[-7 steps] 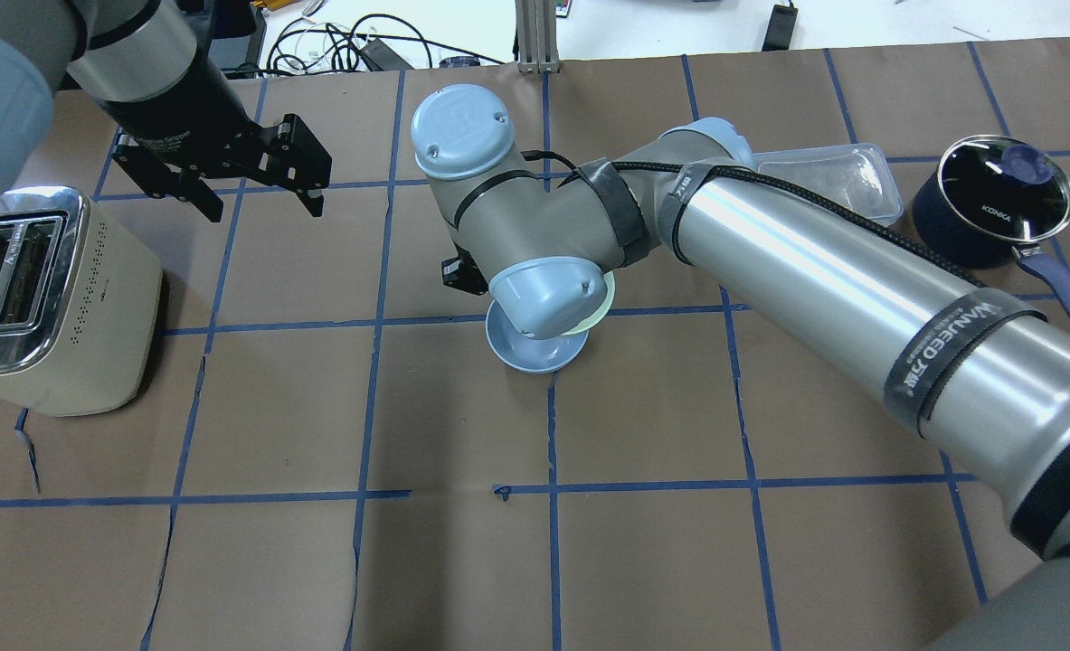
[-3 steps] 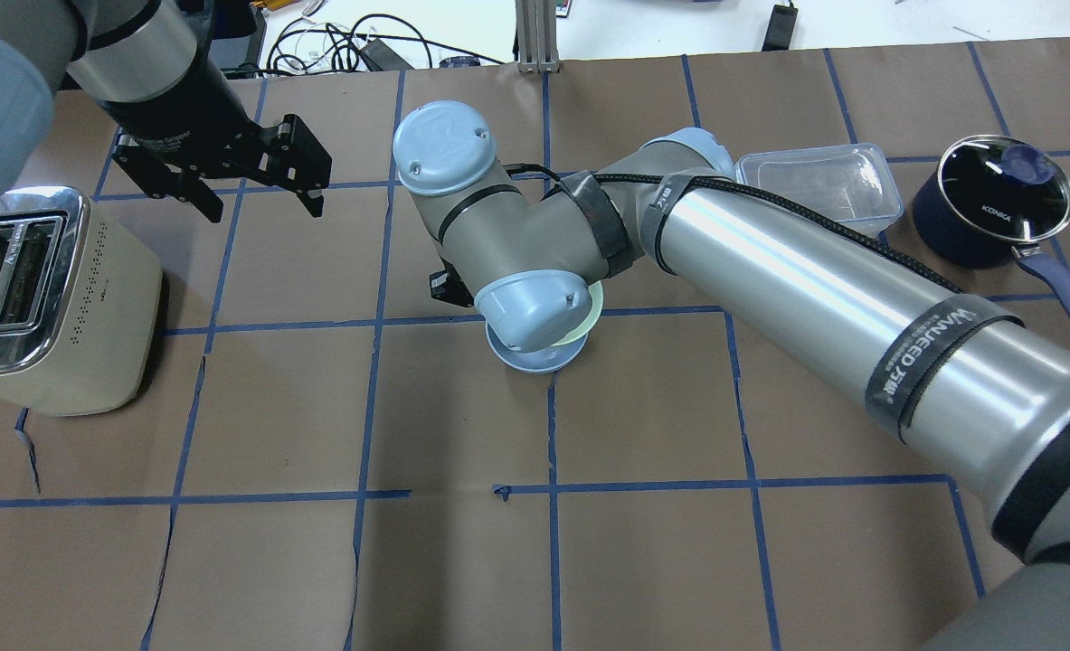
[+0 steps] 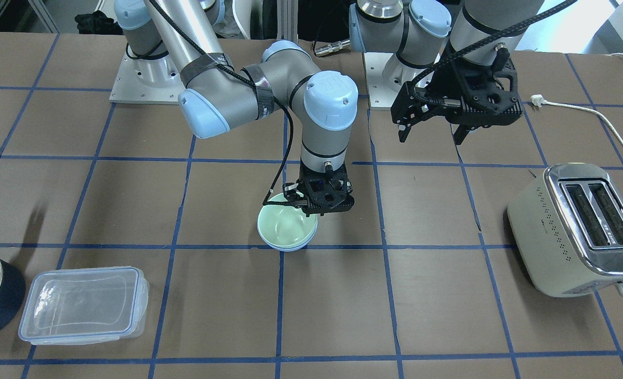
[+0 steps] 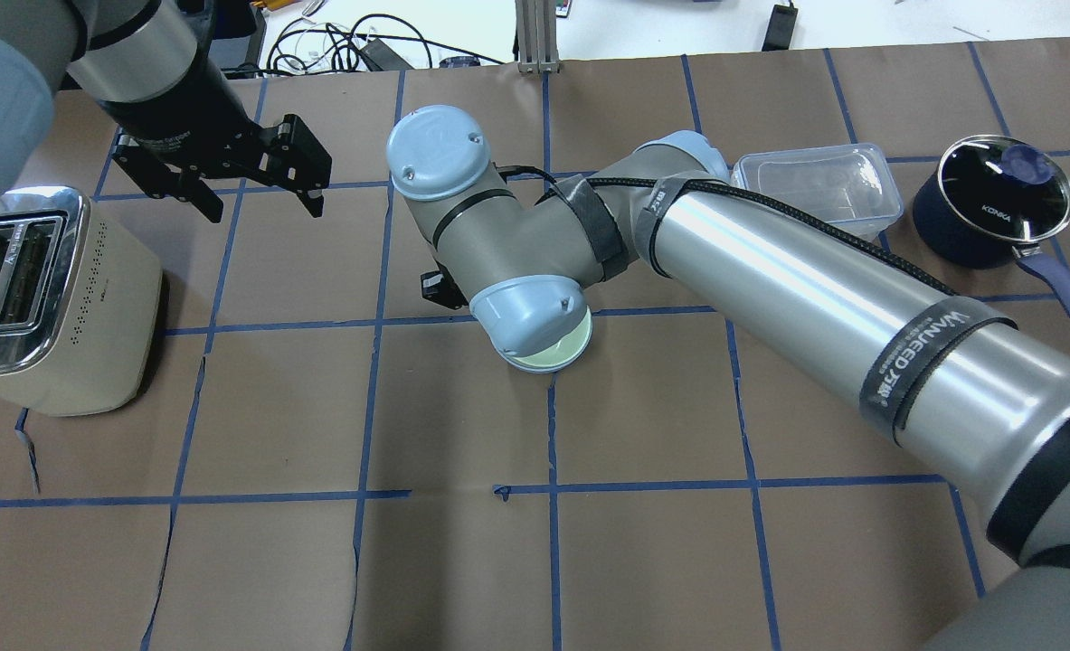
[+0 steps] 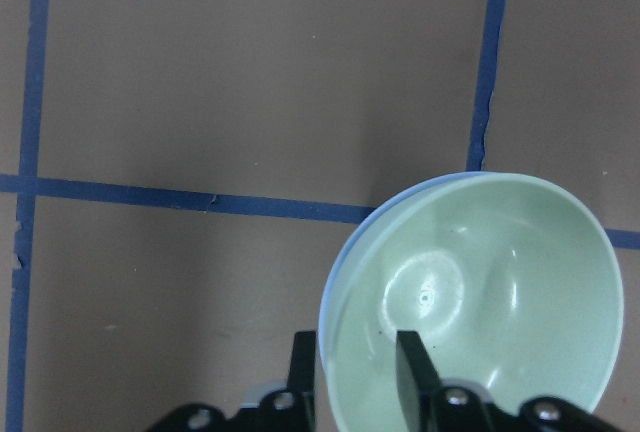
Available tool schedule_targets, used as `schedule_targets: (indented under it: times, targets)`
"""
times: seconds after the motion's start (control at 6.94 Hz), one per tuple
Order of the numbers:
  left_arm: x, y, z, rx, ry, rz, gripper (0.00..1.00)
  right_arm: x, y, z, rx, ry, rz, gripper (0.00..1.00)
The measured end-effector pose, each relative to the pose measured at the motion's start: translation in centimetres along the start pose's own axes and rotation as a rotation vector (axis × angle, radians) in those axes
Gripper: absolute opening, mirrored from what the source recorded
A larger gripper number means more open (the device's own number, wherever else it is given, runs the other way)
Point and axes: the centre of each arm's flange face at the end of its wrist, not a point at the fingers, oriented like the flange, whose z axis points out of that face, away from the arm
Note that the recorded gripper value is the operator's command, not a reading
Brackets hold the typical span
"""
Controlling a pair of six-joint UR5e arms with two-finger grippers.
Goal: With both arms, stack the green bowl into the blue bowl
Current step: 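Lower the green bowl into the blue bowl with the right gripper, then open the right gripper and raise it away from the stacked bowls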
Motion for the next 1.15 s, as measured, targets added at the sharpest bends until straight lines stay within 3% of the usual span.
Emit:
schedule_targets:
  times: [0.29,0.58,1.15]
  targets:
    - [0.0,0.0,0.0,0.001,0.0,0.0,1.0,2.1,-1.3,-0.9,0.014,0.004,0.045,1.0]
    - [0.0,0.1,0.0,0.0,0.0,0.001,1.0,8.2,-3.8,-3.4,0.015,0.004,0.13,1.0]
    - [0.0,0.2,0.0,0.001,0.0,0.001,1.0,23.2,-4.9,-10.2,-0.058,0.023,0.205,1.0]
